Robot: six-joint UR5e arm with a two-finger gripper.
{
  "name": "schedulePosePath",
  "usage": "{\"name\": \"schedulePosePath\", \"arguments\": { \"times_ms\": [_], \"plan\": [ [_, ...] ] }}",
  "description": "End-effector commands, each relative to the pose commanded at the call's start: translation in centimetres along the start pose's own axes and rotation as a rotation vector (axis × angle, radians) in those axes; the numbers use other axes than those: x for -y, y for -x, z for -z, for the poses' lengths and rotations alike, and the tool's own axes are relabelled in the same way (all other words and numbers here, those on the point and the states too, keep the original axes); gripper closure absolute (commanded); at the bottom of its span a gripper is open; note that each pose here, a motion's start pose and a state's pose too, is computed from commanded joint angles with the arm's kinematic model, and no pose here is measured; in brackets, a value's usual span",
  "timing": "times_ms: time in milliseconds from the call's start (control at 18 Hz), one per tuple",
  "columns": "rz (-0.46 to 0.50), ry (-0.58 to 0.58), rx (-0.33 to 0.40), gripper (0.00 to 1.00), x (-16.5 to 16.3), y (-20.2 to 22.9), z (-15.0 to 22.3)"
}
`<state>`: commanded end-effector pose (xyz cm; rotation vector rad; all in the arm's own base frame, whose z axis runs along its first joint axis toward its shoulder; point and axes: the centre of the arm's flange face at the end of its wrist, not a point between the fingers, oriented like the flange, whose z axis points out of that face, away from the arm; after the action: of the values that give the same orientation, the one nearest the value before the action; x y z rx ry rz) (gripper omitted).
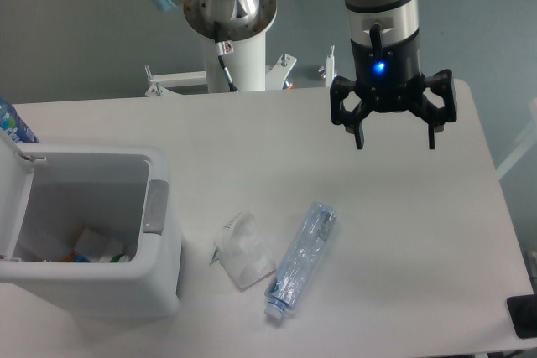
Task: Place the trash in the trash can
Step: 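Move the open gripper down toward the crumpled white tissue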
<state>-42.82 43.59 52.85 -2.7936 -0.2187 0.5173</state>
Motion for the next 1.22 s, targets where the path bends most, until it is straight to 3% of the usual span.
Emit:
{"name": "schedulePosePath", "arguments": {
  "times_ms": [389, 722, 1000, 1222],
  "plan": [
    [0.004, 0.008, -0.009, 0.00, 0.0, -0.2, -0.8],
    [0.022, 0.012, -0.062, 0.00, -1.0, -2.4, -3.8],
    [0.126, -0.070, -0.187, 0.00, -0.4, -5.0, -6.4],
    [0.144, -0.117, -0.350, 0.00, -0.6, -7.8, -8.9]
  ]
}}
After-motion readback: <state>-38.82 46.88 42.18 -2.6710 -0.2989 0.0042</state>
